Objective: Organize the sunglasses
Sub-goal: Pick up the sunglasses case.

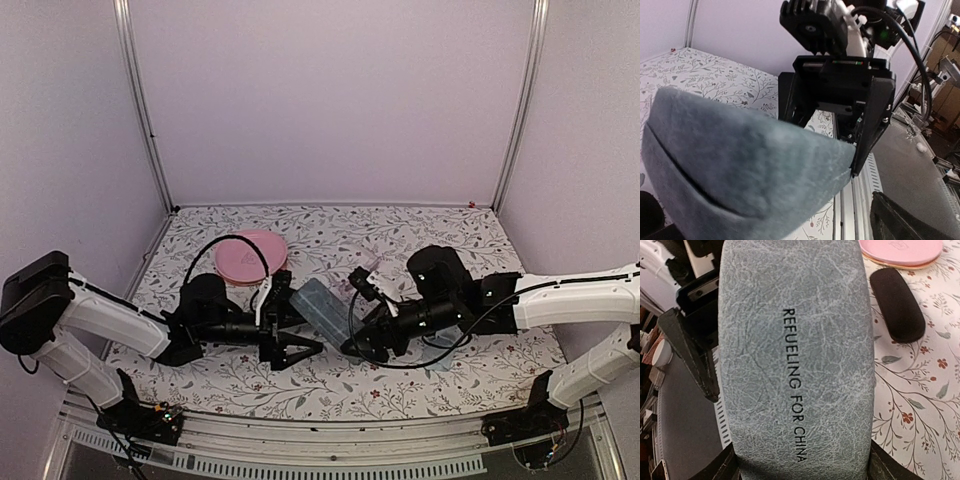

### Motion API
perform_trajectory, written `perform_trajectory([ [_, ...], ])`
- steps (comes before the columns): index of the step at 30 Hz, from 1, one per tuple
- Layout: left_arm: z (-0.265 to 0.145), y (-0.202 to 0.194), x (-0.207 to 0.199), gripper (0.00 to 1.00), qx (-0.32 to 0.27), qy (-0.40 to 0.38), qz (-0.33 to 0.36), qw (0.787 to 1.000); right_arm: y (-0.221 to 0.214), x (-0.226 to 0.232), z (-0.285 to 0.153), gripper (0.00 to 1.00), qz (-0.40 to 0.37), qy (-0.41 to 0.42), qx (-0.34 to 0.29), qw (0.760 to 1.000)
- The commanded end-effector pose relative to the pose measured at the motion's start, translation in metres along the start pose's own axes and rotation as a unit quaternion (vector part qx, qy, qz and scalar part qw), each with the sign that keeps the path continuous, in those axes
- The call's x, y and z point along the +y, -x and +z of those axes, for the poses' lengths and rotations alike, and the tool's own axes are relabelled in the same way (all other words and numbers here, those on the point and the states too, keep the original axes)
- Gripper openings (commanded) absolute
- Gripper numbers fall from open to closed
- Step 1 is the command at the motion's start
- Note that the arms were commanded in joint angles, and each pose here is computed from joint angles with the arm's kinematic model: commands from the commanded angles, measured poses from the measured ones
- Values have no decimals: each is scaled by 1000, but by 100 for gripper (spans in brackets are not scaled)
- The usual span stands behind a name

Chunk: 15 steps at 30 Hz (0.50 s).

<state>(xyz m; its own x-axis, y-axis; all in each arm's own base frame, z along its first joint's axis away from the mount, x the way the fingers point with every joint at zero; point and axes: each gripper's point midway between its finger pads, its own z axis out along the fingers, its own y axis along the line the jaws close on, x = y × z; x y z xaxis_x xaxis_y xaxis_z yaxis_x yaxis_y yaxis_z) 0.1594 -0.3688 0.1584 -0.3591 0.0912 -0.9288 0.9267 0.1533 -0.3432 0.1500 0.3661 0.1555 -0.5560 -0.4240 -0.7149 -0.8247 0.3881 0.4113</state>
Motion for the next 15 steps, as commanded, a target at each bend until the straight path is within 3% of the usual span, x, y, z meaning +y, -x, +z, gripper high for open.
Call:
perform_trajectory([
  [1, -10, 29, -9, 99, -51, -35, 28, 998, 29, 37, -11, 57, -71, 90, -56, 992],
  [15, -14, 40, -26, 93, -62, -94, 35, 993, 22, 53, -4, 56, -87, 163, -39, 982],
])
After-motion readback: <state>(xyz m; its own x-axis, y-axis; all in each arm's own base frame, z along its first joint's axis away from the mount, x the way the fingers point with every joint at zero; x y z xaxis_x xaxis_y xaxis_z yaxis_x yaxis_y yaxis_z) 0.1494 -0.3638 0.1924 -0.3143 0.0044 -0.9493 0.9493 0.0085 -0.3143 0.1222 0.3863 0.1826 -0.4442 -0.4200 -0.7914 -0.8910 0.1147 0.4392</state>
